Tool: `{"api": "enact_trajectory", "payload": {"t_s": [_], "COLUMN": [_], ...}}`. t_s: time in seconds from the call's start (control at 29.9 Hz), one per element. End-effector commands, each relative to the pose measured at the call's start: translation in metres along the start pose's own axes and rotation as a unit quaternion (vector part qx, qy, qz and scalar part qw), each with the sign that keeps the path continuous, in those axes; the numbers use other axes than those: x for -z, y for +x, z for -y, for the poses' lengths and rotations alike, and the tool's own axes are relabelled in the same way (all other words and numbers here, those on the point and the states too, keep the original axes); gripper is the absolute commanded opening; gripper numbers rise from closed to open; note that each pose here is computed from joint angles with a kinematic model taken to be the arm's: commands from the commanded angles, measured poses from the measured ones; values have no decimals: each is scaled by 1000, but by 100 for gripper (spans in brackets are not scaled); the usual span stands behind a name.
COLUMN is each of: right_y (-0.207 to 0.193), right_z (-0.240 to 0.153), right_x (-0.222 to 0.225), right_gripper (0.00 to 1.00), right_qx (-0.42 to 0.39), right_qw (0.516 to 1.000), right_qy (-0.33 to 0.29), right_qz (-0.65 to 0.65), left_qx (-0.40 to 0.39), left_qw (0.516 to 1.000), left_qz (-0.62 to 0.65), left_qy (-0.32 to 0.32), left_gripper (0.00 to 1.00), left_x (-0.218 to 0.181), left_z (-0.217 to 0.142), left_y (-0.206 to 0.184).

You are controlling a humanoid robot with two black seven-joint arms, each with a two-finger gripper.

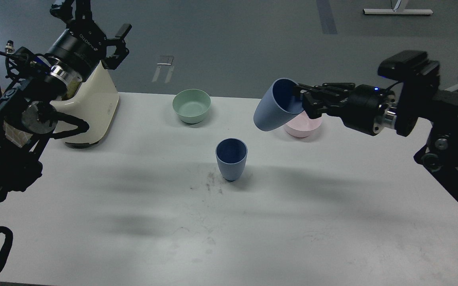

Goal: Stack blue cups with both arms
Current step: 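Lower the held cup into the centered blue cup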

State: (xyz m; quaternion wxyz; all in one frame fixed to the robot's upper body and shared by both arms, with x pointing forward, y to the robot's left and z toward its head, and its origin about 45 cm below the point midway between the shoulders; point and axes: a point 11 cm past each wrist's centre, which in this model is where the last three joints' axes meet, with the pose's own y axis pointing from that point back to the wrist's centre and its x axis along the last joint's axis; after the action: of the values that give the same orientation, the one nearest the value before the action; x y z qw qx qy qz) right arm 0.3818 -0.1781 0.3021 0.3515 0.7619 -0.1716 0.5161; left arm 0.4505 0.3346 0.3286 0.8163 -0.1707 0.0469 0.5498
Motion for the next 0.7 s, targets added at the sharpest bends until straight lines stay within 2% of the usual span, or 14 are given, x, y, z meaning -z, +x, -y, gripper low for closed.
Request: {"api": "enact_trajectory", "payload": {"t_s": [0.0,0.23,0.67], "right_y": [-8,-16,-16], "right_z": [30,52,52], "right_x": [12,27,34], "right_gripper": [0,0,0], "right_qx": [19,42,42], "right_qw": [999,998,997], "right_qy": [3,13,23], "right_qz": [-26,-53,-53], "left_qx": [1,6,5], "left_qw": [1000,1000,1000], "left_qz": [1,-3,-5], "left_qy": [-3,-5,-4], "left_gripper": [98,98,98], "left_x": [-2,0,2], "left_z": [3,6,6], "left_y": [-2,-7,-6]}}
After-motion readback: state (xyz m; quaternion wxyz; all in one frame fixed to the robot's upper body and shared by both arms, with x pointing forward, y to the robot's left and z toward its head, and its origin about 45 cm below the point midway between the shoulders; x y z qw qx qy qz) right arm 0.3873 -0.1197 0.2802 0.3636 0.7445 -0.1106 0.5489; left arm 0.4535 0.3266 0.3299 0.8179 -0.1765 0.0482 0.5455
